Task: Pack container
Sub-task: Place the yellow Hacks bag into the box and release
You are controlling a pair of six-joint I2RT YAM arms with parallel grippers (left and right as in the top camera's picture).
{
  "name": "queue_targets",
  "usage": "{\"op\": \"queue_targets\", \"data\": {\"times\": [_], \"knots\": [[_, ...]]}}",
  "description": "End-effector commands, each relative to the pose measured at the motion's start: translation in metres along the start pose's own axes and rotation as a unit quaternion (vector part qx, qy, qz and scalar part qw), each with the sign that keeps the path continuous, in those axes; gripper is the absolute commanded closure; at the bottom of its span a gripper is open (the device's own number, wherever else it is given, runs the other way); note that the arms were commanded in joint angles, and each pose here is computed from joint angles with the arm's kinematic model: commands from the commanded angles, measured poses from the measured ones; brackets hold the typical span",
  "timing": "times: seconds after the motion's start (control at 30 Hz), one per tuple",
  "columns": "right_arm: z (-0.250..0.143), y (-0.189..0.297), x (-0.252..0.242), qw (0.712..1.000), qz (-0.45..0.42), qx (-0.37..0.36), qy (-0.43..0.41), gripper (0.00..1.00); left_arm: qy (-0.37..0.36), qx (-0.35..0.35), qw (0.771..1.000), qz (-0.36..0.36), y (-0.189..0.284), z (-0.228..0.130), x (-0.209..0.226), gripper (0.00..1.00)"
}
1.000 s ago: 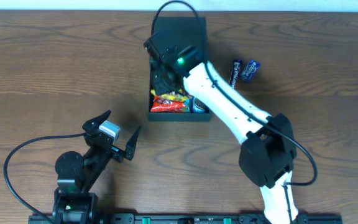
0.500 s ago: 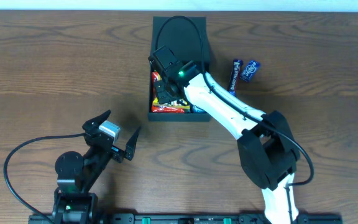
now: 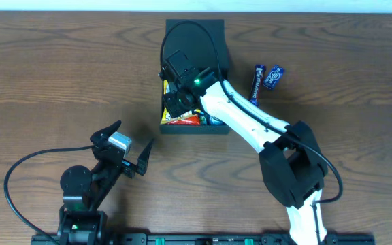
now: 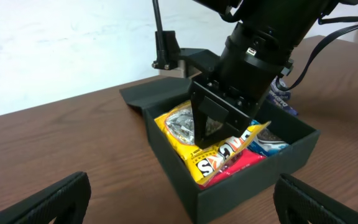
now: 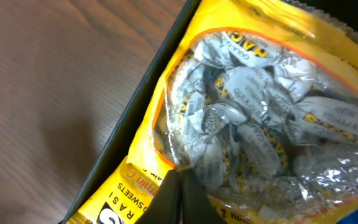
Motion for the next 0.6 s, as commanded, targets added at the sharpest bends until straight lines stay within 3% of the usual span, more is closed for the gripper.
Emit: {"op": "queue_targets", "data": {"times": [0.0,0.13,0.2,0.3,0.37,0.57], "knots": [[-0.008,0.003,0.012,0.999,0.029,0.027,0.016,0.78,-0.006,-0.004,1.0,-0.005,0.0,0.001,0.0,0.05],[0.014,0.056,0.023,0.998,0.054,-0.031,0.019,0.59,-0.006,-0.004,1.0,-0.005,0.0,0.001,0.0,0.05],[0.033,0.108,0.021,0.993,0.07,-0.098,0.014,0.49,-0.005,-0.004,1.0,-0.005,0.0,0.001,0.0,0.05],[0.048,0.171,-0.01,0.981,0.038,-0.187,-0.019,0.26,-0.005,-0.006,1.0,-0.009,0.0,0.001,0.0,0.05],[0.053,0.198,-0.042,0.974,-0.003,-0.22,-0.054,0.18,-0.008,-0.019,0.999,-0.029,0.0,0.004,-0.003,0.05],[0.054,0.215,-0.145,0.961,-0.081,-0.207,-0.164,0.2,-0.022,-0.037,0.998,-0.042,-0.007,0.035,0.008,0.05]]}}
Point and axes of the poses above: each gripper's point midway between its finger pads, its own y axis back along the fingers, its own x axis along the line the jaws close on, z = x × y, the point moved 10 cm from there along y, back along the fingers, and after that the axes turned 14 degrees about -y, right-handed, at the moved point
